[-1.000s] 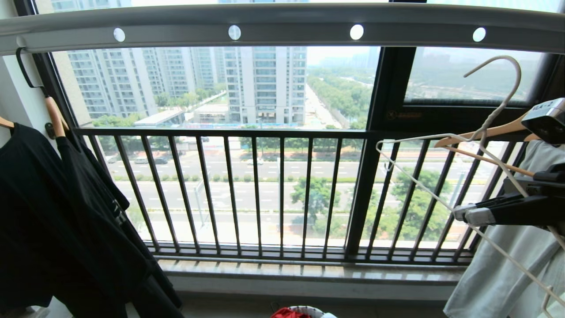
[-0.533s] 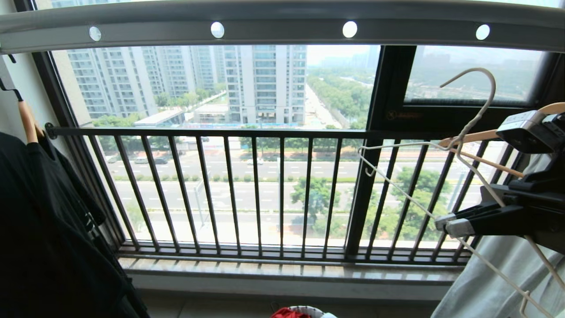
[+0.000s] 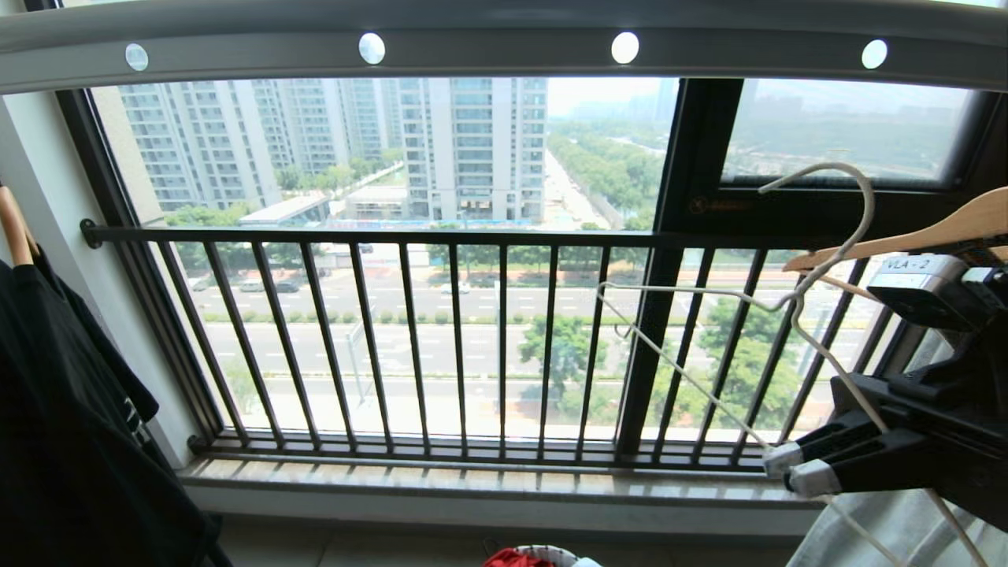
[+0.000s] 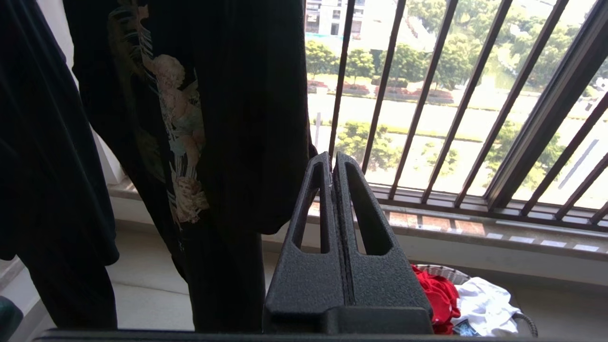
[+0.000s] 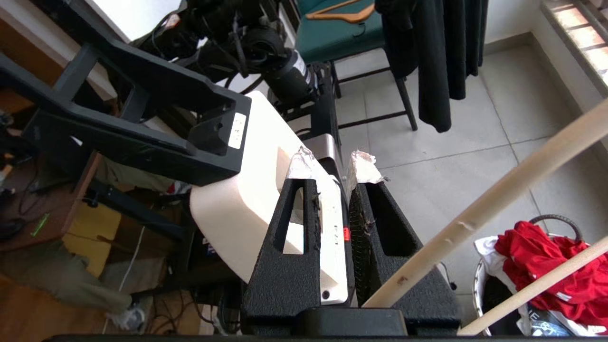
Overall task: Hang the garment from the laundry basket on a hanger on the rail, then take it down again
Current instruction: Pick up the clothes rack on the clothesline
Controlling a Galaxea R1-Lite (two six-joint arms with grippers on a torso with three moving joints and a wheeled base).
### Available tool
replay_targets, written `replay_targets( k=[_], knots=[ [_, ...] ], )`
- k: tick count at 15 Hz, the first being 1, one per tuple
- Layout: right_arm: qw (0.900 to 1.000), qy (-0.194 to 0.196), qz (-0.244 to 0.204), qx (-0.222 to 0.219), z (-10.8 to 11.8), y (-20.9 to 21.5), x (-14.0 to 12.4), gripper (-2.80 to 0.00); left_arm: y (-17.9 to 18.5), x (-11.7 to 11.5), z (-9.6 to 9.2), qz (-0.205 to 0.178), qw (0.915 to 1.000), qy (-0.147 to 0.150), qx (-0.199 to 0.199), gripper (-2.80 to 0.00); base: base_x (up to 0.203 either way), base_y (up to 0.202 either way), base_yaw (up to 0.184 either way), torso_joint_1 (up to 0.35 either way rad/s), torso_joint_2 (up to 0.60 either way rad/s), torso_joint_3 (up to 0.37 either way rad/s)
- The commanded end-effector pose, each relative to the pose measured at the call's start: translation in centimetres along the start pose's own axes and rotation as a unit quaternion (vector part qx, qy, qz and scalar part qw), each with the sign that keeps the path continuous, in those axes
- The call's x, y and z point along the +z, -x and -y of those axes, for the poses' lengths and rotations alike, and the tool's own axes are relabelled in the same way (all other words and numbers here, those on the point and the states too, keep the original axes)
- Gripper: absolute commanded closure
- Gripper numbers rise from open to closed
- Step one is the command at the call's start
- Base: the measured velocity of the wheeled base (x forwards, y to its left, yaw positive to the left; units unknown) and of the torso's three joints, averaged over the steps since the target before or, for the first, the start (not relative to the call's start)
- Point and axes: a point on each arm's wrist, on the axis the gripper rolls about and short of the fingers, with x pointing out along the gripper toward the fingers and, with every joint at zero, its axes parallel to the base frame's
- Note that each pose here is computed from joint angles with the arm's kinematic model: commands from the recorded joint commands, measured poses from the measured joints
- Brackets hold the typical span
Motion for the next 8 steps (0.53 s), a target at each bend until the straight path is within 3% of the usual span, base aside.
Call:
replay_targets(
  k=[1, 8],
  knots=[
    [0.998, 0.003, -0.025, 0.058, -0.8, -2.2, -1.6, 0.00, 0.0, 0.0, 0.0, -0.001, 1.0000, 0.000, 0.001, 0.00, 0.000, 0.000, 0.000, 0.000, 0.00, 0.000],
    [0.990, 0.013, -0.060, 0.130, -3.6, -4.4, -3.4, 0.00, 0.0, 0.0, 0.0, -0.001, 1.0000, 0.000, 0.000, 0.00, 0.000, 0.000, 0.000, 0.000, 0.00, 0.000]
  ],
)
